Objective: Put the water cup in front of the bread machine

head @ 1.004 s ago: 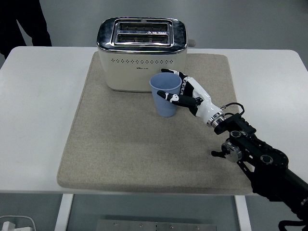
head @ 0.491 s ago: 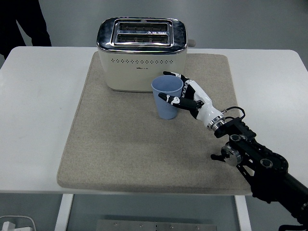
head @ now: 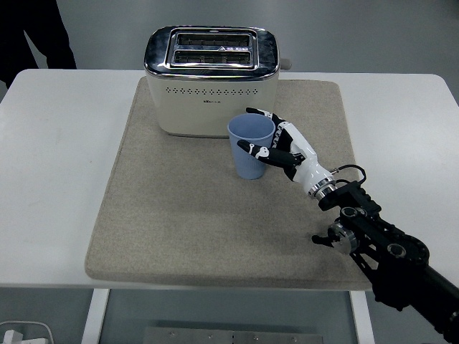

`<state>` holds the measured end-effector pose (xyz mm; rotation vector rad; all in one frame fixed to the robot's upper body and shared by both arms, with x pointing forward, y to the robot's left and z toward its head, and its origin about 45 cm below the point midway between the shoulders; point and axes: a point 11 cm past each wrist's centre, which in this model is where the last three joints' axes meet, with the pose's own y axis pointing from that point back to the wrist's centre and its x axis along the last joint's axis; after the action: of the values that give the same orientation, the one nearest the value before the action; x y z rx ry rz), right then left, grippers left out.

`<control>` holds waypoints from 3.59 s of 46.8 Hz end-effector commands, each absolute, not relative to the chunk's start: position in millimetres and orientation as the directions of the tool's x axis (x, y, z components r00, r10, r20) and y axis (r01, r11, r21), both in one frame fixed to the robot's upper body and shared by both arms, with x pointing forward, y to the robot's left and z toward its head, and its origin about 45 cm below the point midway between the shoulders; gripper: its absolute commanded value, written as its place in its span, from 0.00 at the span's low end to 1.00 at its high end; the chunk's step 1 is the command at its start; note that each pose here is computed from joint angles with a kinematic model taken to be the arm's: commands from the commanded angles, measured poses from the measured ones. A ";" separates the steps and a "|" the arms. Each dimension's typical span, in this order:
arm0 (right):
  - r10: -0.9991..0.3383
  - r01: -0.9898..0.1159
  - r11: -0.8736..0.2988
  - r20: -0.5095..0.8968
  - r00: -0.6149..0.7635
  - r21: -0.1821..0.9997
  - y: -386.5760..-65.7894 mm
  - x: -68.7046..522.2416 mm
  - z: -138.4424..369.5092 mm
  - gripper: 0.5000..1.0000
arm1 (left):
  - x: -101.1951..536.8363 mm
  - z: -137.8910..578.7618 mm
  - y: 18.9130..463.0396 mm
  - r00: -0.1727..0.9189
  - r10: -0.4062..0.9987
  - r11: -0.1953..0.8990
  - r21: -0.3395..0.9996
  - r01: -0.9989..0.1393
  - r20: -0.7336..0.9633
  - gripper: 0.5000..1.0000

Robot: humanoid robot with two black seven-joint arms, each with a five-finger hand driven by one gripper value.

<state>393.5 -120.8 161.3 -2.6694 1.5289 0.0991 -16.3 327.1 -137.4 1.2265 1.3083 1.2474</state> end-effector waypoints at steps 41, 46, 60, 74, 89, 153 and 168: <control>-0.857 -0.866 -0.496 -0.127 0.500 -0.065 -119.8 382.4 162.6 0.84 | -16.3 -137.4 327.1 -0.079 0.997 -0.011 0.998 0.063 0.016 1.00; -0.857 -0.866 -0.494 -0.130 0.499 -0.070 -119.9 381.9 163.4 0.84 | -16.3 -137.4 327.1 -0.079 0.997 -0.011 0.998 0.063 0.016 1.00; -0.864 -0.875 -0.478 -0.138 0.485 -0.078 -124.3 383.9 165.1 0.84 | -16.3 -137.4 327.1 -0.079 0.997 -0.011 0.998 0.063 0.016 1.00; -0.871 -0.884 -0.460 -0.149 0.468 -0.084 -129.3 384.7 165.3 0.84 | -16.3 -137.4 327.1 -0.079 0.997 -0.011 0.998 0.063 0.016 1.00; -0.872 -0.885 -0.456 -0.153 0.465 -0.092 -130.6 382.4 163.4 0.85 | -16.3 -137.4 327.1 -0.079 0.997 -0.011 0.998 0.063 0.016 1.00; -0.883 -0.899 -0.421 -0.172 0.437 -0.122 -140.4 389.8 171.7 0.85 | -16.3 -137.4 327.1 -0.079 0.997 -0.011 0.998 0.063 0.016 1.00; -0.885 -0.905 -0.404 -0.193 0.424 -0.134 -144.1 394.3 176.6 0.85 | -16.3 -137.4 327.1 -0.079 0.997 -0.011 0.998 0.063 0.016 1.00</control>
<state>392.6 -141.6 174.9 -2.4744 1.5664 0.1313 -16.3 327.1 -137.4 1.2264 1.3083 1.2474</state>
